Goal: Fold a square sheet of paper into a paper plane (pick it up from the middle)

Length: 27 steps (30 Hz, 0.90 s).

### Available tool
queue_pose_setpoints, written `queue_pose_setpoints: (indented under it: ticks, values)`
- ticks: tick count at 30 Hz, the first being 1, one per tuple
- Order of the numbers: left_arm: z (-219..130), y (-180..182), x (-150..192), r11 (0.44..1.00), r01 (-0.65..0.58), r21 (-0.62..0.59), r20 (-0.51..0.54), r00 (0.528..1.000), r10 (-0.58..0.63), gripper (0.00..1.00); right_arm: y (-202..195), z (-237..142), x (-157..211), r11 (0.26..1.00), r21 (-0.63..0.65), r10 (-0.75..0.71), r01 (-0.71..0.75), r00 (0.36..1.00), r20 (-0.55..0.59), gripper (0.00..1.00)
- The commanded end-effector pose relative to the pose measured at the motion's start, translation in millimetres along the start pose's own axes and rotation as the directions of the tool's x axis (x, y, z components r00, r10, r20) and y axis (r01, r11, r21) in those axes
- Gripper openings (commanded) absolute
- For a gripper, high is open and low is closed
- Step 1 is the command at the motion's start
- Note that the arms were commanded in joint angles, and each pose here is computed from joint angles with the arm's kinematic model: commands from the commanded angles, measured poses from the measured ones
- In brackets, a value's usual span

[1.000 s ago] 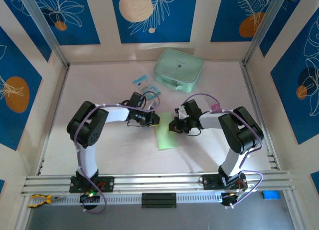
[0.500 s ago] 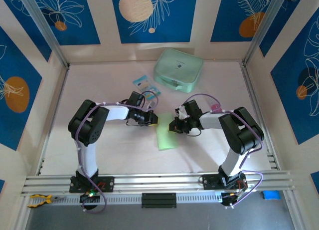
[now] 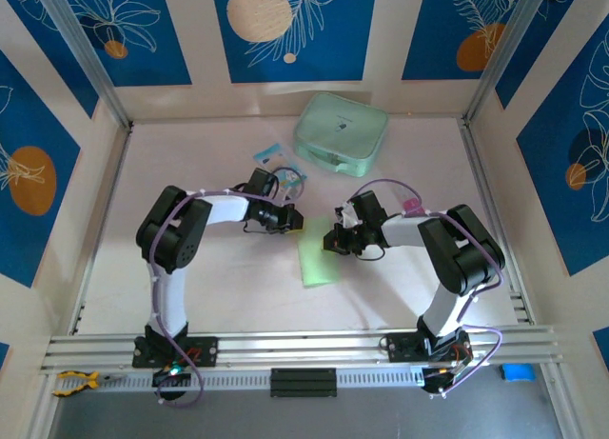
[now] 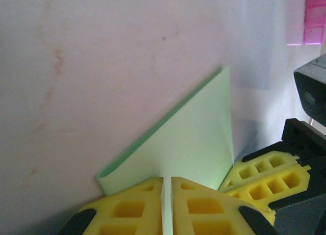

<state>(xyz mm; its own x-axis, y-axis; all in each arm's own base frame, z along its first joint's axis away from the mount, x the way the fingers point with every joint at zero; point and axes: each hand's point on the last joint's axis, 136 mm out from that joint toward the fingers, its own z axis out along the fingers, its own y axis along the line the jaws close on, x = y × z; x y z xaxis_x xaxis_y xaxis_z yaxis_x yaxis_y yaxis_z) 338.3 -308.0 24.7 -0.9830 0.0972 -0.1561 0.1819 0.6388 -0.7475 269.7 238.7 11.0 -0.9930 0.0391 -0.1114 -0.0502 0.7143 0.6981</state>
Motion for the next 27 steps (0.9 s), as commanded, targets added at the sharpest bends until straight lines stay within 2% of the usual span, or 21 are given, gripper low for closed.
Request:
queue_pose_setpoints:
  ticks: [1, 9, 16, 23, 27]
  values:
    - [1, 27, 2, 0.998, 0.018, -0.059, 0.006, 1.000, -0.017, 0.14, -71, 1, 50, 0.959, 0.258, 0.151, -0.121, 0.983, -0.101, 0.00]
    - [-10, 43, -20, 0.986, 0.049, -0.158, 0.093, 0.995, -0.034, 0.14, -70, 1, 51, 0.960, 0.254, 0.149, -0.119, 0.983, -0.103, 0.00]
    - [-16, 62, -29, 0.959, 0.109, -0.261, 0.127, 0.989, -0.078, 0.14, -69, 0, 51, 0.962, 0.247, 0.145, -0.116, 0.984, -0.101, 0.00]
    - [-21, 68, -32, 0.942, 0.148, -0.301, 0.139, 0.984, -0.110, 0.14, -68, 0, 51, 0.964, 0.240, 0.142, -0.114, 0.985, -0.102, 0.00]
    - [-29, 59, -33, 0.942, 0.145, -0.302, 0.145, 0.984, -0.105, 0.14, -68, 1, 51, 0.964, 0.239, 0.141, -0.113, 0.985, -0.104, 0.00]
